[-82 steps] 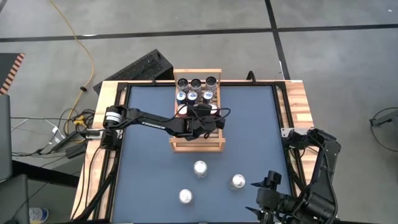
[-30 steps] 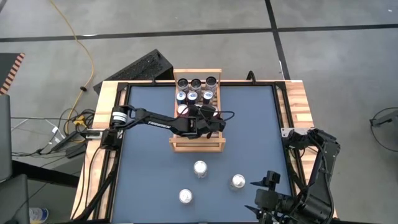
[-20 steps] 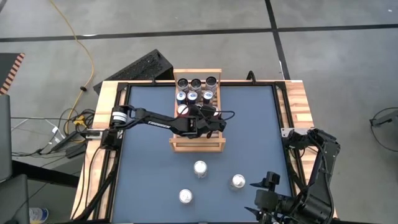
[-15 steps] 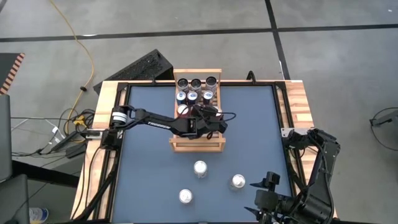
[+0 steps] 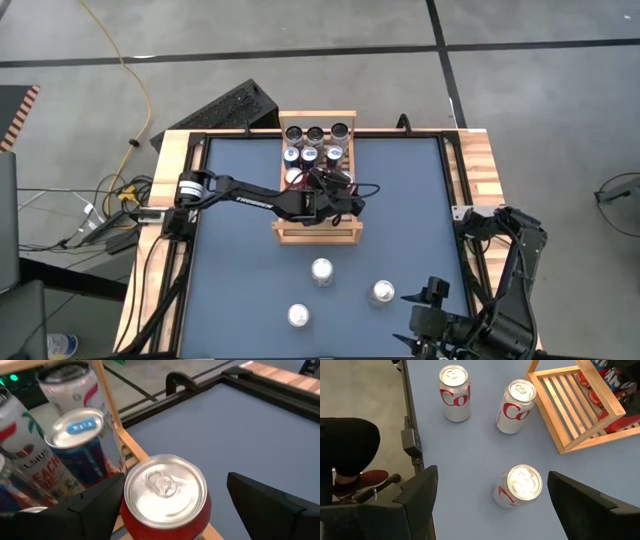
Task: Place canned beverage on shelf
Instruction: Put the orange soda can on the shelf aligned with the other orange soda cans
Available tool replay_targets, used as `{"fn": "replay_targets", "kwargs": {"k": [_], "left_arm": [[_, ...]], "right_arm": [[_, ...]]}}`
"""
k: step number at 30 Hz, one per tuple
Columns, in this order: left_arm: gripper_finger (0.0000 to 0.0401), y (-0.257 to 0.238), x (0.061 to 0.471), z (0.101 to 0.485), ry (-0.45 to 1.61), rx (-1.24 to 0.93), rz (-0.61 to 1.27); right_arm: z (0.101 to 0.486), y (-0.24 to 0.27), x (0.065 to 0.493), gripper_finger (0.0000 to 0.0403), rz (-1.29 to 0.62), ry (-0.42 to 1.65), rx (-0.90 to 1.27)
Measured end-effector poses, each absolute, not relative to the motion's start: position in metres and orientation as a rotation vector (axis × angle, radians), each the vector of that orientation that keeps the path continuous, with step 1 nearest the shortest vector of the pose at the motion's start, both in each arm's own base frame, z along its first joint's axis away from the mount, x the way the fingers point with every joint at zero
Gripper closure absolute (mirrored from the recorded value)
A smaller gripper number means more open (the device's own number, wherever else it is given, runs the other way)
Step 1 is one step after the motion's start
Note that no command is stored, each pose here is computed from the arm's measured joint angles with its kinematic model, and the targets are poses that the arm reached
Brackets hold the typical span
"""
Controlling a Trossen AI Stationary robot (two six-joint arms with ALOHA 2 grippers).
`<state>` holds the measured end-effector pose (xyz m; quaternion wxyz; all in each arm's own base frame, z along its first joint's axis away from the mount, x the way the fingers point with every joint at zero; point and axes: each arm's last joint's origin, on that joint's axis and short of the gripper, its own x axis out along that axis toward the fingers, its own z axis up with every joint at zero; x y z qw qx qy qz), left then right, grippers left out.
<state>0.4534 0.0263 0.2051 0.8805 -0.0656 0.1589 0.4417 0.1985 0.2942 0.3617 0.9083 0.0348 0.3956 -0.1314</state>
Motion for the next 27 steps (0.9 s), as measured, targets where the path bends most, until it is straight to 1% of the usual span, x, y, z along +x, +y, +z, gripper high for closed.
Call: {"fn": "replay_targets", "kwargs": {"k": [8, 12, 14, 16, 19, 22, 27], "left_arm": [[0.0063, 0.025, 0.448, 0.224, 0.321, -0.118, 0.906], [0.0063, 0.019, 0.443, 0.242, 0.293, -0.136, 0.865], [0.0063, 0.012, 0.437, 0.257, 0.277, -0.148, 0.82], [0.0063, 0.004, 0.43, 0.277, 0.254, -0.142, 0.762], [0.0063, -0.009, 0.409, 0.312, 0.241, -0.08, 0.702], [0.0063, -0.026, 0.378, 0.349, 0.249, -0.011, 0.66], [0.0066, -0.046, 0.308, 0.401, 0.269, 0.092, 0.644]], "right_arm": [[0.362, 0.294, 0.199, 0.0058, -0.282, 0.805, 0.078], [0.365, 0.284, 0.204, 0.0058, -0.398, 0.66, 0.081], [0.366, 0.277, 0.212, 0.0058, -0.452, 0.596, 0.088], [0.37, 0.267, 0.221, 0.0058, -0.474, 0.581, 0.04], [0.378, 0.243, 0.237, 0.0058, -0.517, 0.597, -0.011], [0.384, 0.216, 0.255, 0.0058, -0.571, 0.622, -0.061], [0.4, 0.154, 0.279, 0.0058, -0.702, 0.665, -0.007]]}}
